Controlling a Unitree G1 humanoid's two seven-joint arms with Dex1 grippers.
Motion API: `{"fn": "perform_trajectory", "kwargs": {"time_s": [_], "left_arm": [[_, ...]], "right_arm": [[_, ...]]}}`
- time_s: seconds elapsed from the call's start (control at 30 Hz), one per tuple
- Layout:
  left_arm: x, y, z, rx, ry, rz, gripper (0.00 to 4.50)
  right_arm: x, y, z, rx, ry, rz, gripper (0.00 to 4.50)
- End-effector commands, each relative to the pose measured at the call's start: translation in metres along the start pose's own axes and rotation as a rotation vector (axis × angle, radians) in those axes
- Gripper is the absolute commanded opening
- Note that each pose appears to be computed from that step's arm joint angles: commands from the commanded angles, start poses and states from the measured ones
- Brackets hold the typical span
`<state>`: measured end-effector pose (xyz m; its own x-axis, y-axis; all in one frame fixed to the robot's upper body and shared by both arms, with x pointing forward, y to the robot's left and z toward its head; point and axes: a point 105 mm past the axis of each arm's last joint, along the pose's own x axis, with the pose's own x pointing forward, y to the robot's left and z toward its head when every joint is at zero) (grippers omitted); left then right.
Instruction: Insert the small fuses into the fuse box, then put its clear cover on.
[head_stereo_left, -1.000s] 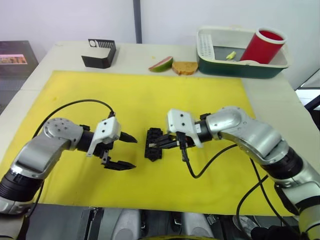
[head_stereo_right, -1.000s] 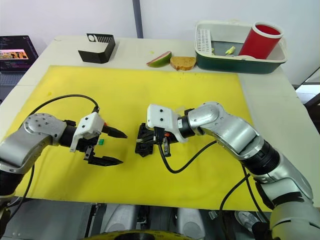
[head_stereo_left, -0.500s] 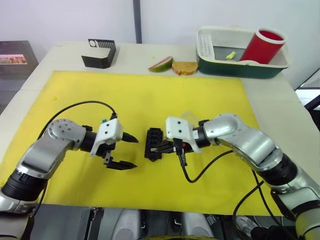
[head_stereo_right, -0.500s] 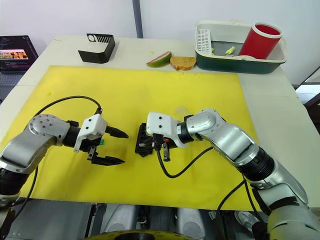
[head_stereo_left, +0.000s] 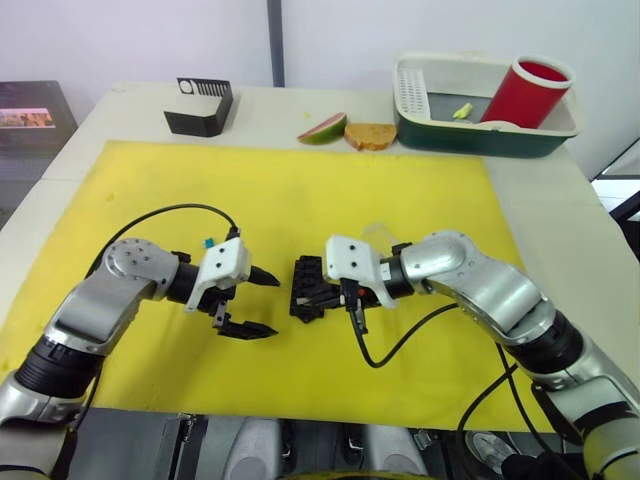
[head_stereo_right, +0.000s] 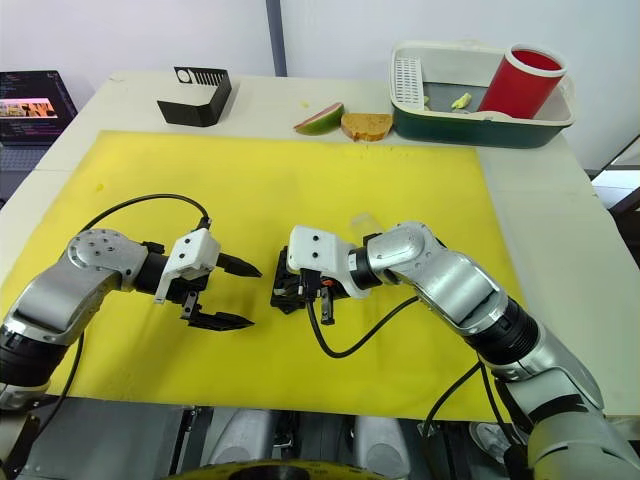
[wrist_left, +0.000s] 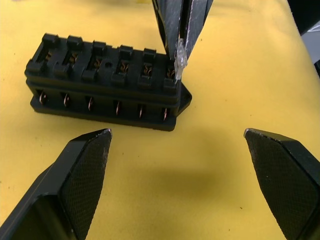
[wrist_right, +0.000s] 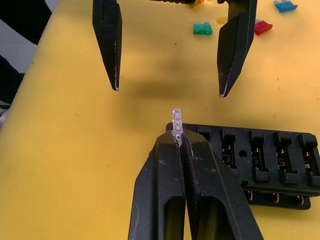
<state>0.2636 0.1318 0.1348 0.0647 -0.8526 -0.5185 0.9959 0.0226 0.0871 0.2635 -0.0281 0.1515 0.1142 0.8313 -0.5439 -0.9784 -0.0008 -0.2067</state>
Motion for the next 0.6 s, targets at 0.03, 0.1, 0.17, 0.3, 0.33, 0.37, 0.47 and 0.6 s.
{"fn": "perform_trajectory", "kwargs": {"time_s": [0.03,0.1,0.17,0.3,0.33,0.37,0.47,0.6], "left_arm": [[-0.0022,0.0021,0.0068,0.051,0.005,0.004,4.46],[-0.0022,0.0020,0.0073,0.051,0.004,0.003,4.46],[-0.0023,0.0022,0.0075,0.052,0.005,0.002,4.46],[-0.0024,0.0021,0.0076,0.054,0.008,0.002,4.46],[-0.0023,0.0022,0.0076,0.054,0.008,0.001,4.46],[-0.0022,0.0023,0.0077,0.053,0.007,0.001,4.46],[-0.0018,0.0024,0.0080,0.055,0.007,0.001,4.46],[-0.0009,0.0030,0.0087,0.057,0.007,0.000,4.46]], "right_arm": [[-0.0033,-0.0011,-0.0008,-0.016,0.006,-0.021,0.00],[-0.0036,-0.0018,-0.0016,-0.012,0.007,-0.025,0.00],[-0.0041,-0.0016,-0.0025,-0.012,0.010,-0.024,0.00],[-0.0057,0.0005,-0.0022,-0.009,0.008,-0.018,0.00],[-0.0062,0.0008,-0.0015,-0.008,0.005,-0.016,0.00],[-0.0066,0.0011,-0.0007,-0.007,0.002,-0.015,0.00],[-0.0069,0.0007,-0.0001,-0.004,0.001,-0.020,0.00],[-0.0053,-0.0020,-0.0027,-0.007,0.015,-0.032,0.00]]}}
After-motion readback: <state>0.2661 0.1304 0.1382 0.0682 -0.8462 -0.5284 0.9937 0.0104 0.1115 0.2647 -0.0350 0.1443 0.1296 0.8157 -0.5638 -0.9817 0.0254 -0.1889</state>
